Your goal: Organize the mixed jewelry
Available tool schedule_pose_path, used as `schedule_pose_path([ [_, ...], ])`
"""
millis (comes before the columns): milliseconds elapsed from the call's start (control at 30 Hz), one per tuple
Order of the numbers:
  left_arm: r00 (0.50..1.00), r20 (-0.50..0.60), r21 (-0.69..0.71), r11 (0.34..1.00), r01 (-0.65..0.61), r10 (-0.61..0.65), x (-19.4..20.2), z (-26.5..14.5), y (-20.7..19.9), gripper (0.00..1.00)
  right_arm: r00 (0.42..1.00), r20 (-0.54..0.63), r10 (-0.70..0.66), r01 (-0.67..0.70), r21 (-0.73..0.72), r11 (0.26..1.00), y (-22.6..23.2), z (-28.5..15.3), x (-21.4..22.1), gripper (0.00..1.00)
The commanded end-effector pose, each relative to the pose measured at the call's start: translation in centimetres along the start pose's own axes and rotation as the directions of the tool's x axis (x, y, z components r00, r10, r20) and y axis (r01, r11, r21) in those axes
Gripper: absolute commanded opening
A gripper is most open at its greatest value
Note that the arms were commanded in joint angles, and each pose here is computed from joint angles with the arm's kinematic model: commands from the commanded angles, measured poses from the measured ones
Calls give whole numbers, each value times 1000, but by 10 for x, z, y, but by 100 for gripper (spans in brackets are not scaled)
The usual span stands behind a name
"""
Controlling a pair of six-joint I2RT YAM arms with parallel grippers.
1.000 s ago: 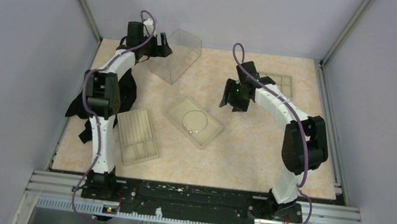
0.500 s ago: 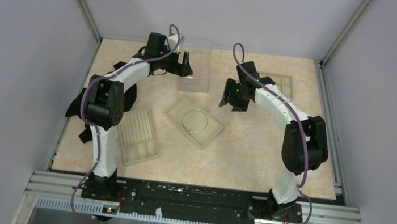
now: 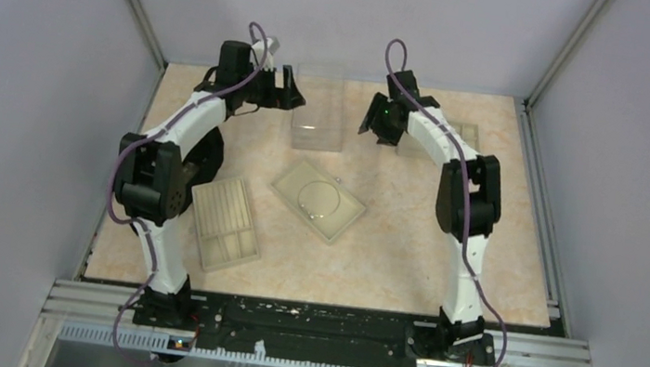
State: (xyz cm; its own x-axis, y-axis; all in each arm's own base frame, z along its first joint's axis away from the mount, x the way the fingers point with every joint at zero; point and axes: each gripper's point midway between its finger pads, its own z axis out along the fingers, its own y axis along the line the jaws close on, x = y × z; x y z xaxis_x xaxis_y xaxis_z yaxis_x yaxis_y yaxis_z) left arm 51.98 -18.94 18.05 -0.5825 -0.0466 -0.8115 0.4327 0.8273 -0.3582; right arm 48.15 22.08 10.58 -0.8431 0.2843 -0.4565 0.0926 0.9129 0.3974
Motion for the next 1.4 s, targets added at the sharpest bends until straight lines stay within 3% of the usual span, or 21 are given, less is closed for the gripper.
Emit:
schedule_pose_path([
  [0,991,24,44,991,127,-128,-5,-8,0,98,999,8,46,-46,-55,997,21,26,-21,59],
  [233,986,-8,45,985,166,-166,3,7,8,98,997,-73,9,-27,-239,971,69,48,-3,56],
  [633,985,-2,37,985,171,-171,4,7,22,98,967,-159,-201,121,-409,904,124,-1,90,56],
  [933,987,56,-1,989,149,-148,-20,-16,23,98,949,-63,-310,284,-261,923,84,-47,69,57],
  [1100,986,85,-32,989,145,-142,-32,-46,13,99,885,-105,-454,430,-192,882,47,-52,89,58],
  [1233,984,86,-76,984,161,-155,-22,-74,7,98,814,-155,-560,540,-156,827,24,-51,106,58],
  [1367,981,73,-118,975,190,-182,-4,-96,4,98,787,-183,-590,570,-152,807,11,-46,118,58],
])
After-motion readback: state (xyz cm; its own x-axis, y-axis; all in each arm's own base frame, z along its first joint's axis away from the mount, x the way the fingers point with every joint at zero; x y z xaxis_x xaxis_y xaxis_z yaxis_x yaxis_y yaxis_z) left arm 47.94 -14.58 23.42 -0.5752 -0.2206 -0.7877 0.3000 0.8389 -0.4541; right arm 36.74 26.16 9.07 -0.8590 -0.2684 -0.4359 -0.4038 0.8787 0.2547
